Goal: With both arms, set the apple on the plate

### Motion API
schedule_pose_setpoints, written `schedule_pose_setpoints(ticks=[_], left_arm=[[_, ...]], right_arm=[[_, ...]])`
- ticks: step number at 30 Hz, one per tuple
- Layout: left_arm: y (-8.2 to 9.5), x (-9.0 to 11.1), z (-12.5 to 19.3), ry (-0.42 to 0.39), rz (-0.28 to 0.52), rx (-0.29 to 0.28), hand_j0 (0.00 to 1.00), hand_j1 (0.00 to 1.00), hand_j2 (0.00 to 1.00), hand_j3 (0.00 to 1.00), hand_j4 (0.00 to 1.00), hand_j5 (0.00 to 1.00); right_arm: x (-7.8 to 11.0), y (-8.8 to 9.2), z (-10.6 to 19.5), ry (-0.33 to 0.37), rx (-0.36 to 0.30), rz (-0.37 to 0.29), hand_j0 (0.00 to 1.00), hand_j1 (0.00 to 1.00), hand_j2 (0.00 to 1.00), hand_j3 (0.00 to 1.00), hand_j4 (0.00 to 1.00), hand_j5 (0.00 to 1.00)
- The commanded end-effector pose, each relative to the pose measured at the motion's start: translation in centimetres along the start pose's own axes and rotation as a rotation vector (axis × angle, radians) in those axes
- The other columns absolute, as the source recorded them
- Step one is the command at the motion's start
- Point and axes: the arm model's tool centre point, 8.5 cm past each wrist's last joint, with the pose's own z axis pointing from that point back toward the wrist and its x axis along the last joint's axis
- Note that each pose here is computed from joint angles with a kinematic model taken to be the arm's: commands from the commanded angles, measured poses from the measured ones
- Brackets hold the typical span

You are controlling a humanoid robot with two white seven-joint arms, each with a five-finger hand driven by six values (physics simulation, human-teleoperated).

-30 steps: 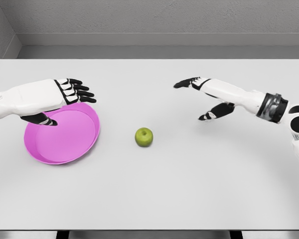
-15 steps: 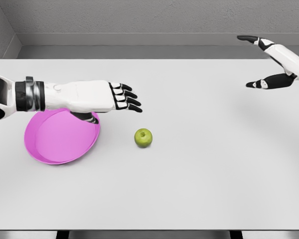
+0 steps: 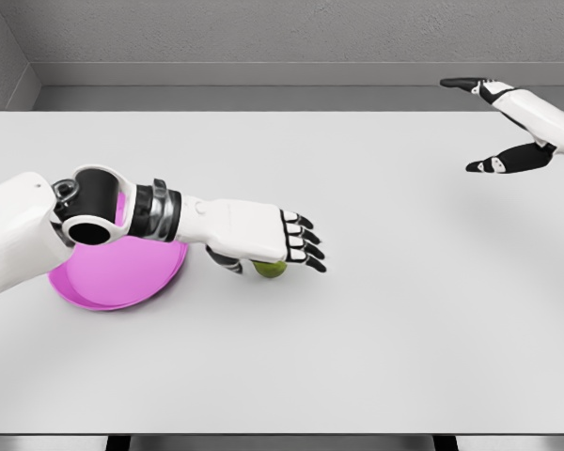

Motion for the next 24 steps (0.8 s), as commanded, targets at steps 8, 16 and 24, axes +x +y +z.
schedule_pose_setpoints(ticks=[8,16,24], left_arm=[[-1.4,-2.2,-1.6,0.040,0.060,-0.029,1.00,1.00,1.00,1.00,1.00,1.00],[-2.4,-3.3,-2.3,0.067,0.081,-0.056,0.97,0.97,0.97,0.97,0.97,0.97],[-3.4,-2.7,-2.6,0.051,0.081,-0.091,0.91,0.91,0.91,0.91,0.91,0.91]], right_arm=[[0.0,-0.1,0.1,0.002,0.001,-0.003,1.00,1.00,1.00,1.00,1.00,1.00],[0.0,-0.1,0.1,0.001,0.000,-0.002,1.00,1.00,1.00,1.00,1.00,1.00],[0.0,0.0,0.1,0.001,0.002,-0.003,1.00,1.00,1.00,1.00,1.00,1.00]])
